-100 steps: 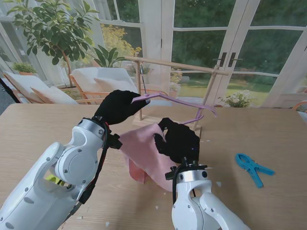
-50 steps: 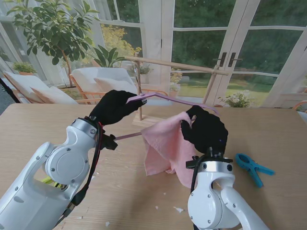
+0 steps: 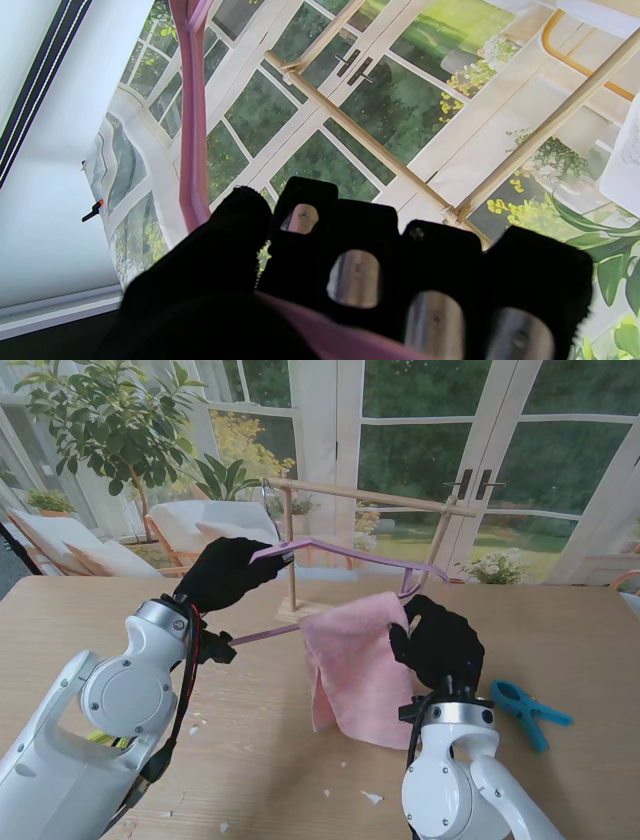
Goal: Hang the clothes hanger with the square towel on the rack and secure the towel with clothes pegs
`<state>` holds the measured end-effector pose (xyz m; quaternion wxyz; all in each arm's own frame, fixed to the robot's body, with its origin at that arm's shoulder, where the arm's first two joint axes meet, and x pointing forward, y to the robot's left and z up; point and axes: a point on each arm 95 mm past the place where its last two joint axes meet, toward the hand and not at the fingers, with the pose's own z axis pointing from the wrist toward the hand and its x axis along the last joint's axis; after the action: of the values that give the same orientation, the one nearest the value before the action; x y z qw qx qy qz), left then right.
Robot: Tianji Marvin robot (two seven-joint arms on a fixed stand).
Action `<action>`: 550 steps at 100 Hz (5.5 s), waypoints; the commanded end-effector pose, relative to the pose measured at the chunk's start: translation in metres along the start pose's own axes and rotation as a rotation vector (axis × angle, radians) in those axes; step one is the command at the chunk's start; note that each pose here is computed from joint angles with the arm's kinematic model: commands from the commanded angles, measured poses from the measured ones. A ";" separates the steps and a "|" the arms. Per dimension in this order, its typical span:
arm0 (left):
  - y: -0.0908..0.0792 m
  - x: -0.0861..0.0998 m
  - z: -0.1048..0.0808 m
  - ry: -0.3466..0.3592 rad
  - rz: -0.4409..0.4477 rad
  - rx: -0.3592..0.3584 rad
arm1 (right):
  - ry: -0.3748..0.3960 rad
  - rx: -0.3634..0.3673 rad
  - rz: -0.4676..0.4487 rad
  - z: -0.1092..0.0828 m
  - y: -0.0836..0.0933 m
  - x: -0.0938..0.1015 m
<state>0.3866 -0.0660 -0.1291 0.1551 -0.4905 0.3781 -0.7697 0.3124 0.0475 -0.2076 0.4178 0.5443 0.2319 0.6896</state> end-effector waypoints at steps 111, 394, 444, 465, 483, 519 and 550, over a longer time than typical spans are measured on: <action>0.008 0.015 0.009 -0.009 0.047 -0.002 | 0.220 -0.043 -0.120 -0.022 -0.019 0.013; 0.013 0.014 0.008 -0.026 0.054 -0.021 | 0.353 0.049 -0.126 -0.035 0.008 0.053; 0.000 0.017 0.007 -0.016 0.070 -0.003 | 0.140 0.104 -0.332 -0.056 0.068 -0.034; -0.004 0.019 0.005 -0.008 0.071 -0.002 | 0.015 0.146 -0.451 -0.065 0.081 -0.076; -0.005 0.021 0.005 -0.001 0.067 -0.008 | -0.106 0.167 -0.516 -0.070 0.077 -0.118; -0.005 0.022 0.005 0.010 0.075 -0.015 | -0.252 0.176 -0.599 -0.055 0.067 -0.193; -0.006 0.023 0.003 0.004 0.074 -0.013 | -0.331 0.224 -0.652 -0.038 0.052 -0.246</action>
<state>0.3824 -0.0756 -0.1130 0.1831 -0.4776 0.3992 -0.7609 0.2725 -0.1738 -0.3073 0.5900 0.5801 0.3905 0.4037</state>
